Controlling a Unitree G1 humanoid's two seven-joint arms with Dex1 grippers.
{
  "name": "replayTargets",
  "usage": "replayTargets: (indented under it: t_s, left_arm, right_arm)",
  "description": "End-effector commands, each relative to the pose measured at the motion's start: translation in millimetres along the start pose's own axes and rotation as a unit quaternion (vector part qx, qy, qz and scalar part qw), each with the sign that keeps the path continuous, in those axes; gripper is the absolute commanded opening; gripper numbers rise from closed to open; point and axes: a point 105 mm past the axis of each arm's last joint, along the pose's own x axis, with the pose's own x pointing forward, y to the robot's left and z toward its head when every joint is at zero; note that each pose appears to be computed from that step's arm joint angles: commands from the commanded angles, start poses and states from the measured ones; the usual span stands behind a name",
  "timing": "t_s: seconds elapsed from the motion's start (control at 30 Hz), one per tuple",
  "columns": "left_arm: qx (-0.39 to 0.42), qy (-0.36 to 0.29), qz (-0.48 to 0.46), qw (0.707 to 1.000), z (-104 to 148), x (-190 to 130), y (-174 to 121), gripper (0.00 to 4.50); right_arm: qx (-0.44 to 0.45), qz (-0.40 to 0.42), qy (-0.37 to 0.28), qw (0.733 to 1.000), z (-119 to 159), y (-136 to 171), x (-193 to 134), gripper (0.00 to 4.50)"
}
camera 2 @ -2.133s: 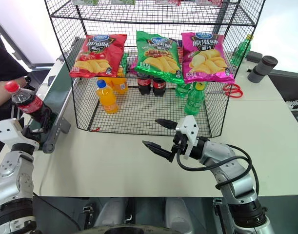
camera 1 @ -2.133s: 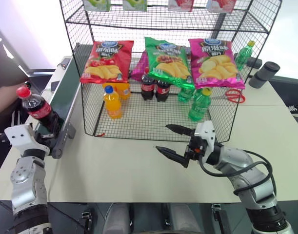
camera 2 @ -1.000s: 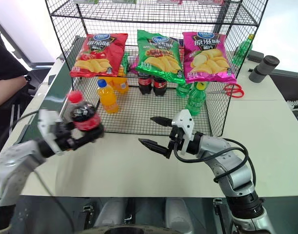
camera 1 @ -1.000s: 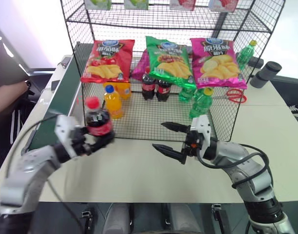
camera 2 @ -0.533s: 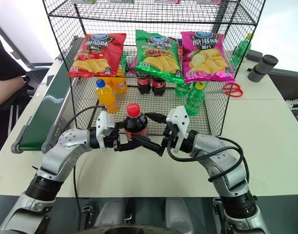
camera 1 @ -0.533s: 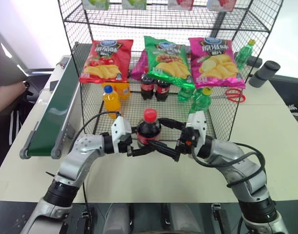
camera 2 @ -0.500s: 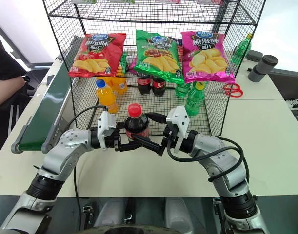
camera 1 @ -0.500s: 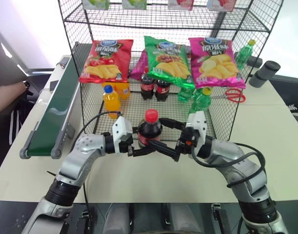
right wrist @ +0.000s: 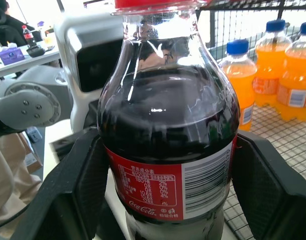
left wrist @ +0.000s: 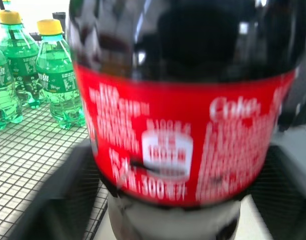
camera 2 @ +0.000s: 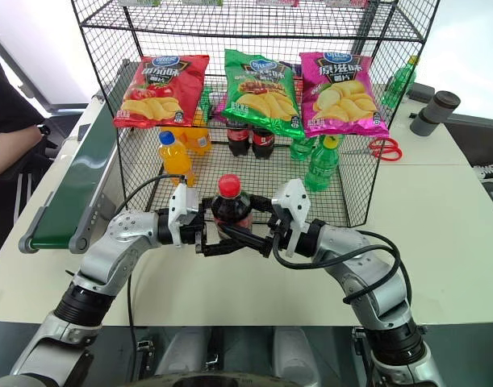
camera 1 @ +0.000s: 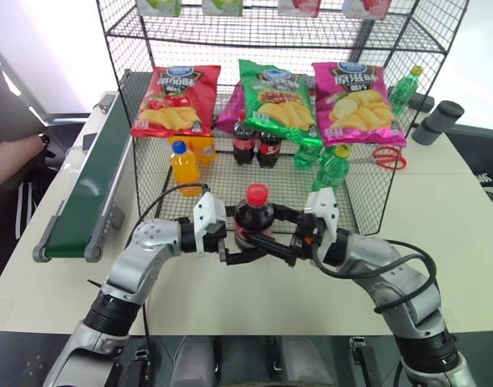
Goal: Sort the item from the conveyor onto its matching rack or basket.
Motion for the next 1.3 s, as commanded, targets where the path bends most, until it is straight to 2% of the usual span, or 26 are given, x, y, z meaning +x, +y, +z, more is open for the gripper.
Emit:
replayTargets:
  t_s: [0.03, 0.17, 0.33, 0.43, 0.77, 1.2, 1.27, 1.3]
  left_arm:
    - [0.016, 0.008, 0.066, 0.998, -2, -18, 14, 4.43]
    - [-0.003, 0.03, 0.186, 0.982, -21, -58, 31, 4.43]
    - [-0.006, 0.013, 0.322, 0.947, -28, -94, 41, 4.43]
    - [0.002, -0.002, 0.376, 0.927, -28, -109, 37, 4.43]
    - [-0.022, -0.031, 0.368, 0.929, -21, -94, 14, 4.43]
    - [-0.018, -0.038, 0.359, 0.932, -12, -83, 16, 4.43]
    - [-0.018, -0.038, 0.357, 0.933, -12, -83, 16, 4.5]
    - [-0.018, -0.038, 0.356, 0.933, -12, -83, 16, 4.5]
  right_arm:
    - [-0.047, -0.02, -0.042, 0.998, 21, -7, 3, 2.96]
    - [-0.08, -0.102, -0.038, 0.991, 16, -37, 2, 2.96]
    - [-0.101, -0.204, -0.054, 0.972, 10, -72, 2, 2.96]
    - [-0.105, -0.245, -0.06, 0.962, 2, -87, 8, 2.96]
    - [-0.069, -0.349, -0.095, 0.93, -14, -134, 37, 2.96]
    - [-0.042, -0.337, -0.098, 0.936, -28, -140, 59, 2.96]
    - [-0.04, -0.331, -0.098, 0.938, -28, -139, 60, 3.98]
    - [-0.039, -0.329, -0.098, 0.938, -28, -139, 61, 4.3]
